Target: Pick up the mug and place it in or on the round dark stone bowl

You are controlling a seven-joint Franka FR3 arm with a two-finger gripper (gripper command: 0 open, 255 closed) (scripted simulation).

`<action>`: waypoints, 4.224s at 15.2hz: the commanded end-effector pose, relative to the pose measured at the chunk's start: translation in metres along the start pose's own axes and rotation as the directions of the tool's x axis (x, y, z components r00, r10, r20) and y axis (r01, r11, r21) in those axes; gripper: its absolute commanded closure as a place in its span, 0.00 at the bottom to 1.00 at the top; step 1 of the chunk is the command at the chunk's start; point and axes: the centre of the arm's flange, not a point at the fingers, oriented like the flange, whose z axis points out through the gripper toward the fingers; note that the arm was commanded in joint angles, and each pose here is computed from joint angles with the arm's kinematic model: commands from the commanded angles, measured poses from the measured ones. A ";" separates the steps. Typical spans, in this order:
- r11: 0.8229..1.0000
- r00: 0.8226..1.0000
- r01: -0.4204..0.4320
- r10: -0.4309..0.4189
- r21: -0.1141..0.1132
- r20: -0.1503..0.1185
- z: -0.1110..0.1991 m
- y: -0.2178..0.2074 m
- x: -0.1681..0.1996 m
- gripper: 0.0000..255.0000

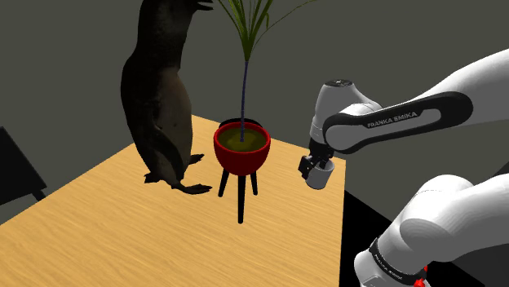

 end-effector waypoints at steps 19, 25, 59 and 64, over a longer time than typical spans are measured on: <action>1.000 1.000 0.000 0.000 0.000 0.000 -0.020 0.001 0.000 1.00; 1.000 1.000 0.000 0.000 0.000 0.000 -0.052 0.003 -0.001 1.00; 1.000 1.000 0.000 0.000 0.000 0.000 -0.184 -0.035 0.134 1.00; 1.000 1.000 0.000 0.000 0.000 0.000 -0.191 -0.057 0.196 1.00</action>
